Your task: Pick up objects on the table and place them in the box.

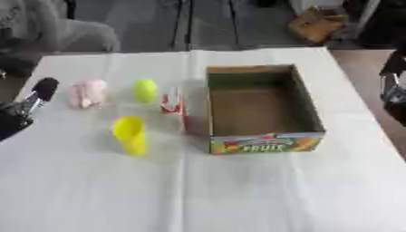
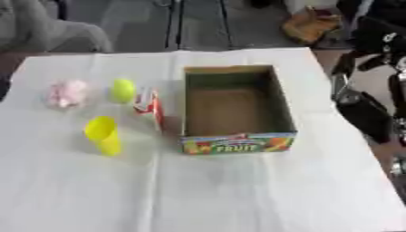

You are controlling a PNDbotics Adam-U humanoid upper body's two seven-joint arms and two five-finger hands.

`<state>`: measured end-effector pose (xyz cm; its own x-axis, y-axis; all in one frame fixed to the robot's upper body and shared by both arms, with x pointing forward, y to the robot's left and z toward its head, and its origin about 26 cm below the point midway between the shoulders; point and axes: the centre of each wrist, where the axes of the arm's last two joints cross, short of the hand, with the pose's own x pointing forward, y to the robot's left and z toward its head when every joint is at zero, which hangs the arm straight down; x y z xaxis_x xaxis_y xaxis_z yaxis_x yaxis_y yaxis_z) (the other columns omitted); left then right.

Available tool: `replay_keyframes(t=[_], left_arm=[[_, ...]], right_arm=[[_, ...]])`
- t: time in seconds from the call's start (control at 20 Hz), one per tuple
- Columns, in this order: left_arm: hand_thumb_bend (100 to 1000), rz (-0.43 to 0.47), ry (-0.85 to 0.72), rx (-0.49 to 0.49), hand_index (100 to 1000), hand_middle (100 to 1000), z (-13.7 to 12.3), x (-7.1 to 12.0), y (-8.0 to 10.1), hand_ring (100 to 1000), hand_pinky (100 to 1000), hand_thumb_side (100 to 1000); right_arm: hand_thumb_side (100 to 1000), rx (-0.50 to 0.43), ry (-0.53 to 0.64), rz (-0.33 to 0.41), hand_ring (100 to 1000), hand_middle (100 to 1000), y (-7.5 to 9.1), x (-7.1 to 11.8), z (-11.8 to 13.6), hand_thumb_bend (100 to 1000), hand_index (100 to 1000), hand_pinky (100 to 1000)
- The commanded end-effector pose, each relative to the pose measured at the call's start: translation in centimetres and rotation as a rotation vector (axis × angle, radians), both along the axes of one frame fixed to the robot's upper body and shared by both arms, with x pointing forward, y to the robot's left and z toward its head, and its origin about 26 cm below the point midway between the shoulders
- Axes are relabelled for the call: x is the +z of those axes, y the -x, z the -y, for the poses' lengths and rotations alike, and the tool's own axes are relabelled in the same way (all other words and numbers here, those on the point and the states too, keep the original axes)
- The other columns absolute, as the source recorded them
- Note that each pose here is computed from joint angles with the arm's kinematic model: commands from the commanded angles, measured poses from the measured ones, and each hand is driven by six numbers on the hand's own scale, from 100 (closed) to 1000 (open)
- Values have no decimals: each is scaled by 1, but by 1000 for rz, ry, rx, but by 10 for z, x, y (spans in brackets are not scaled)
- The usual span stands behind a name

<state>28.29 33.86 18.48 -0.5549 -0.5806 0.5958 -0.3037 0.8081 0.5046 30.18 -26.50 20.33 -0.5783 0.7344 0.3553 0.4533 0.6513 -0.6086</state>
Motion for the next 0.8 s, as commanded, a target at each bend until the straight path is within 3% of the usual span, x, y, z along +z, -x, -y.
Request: replay_keyframes(t=[0.05, 0.8], left_arm=[[639, 17, -28, -2, 927, 785, 0, 7, 2, 674, 654, 424], [641, 14, -38, -3, 927, 785, 0, 8, 2, 675, 653, 426]], right_arm=[[291, -9, 16, 36, 651, 747, 3, 9, 2, 100, 915, 554], [298, -11, 15, 36, 651, 748, 3, 9, 2, 100, 915, 553]])
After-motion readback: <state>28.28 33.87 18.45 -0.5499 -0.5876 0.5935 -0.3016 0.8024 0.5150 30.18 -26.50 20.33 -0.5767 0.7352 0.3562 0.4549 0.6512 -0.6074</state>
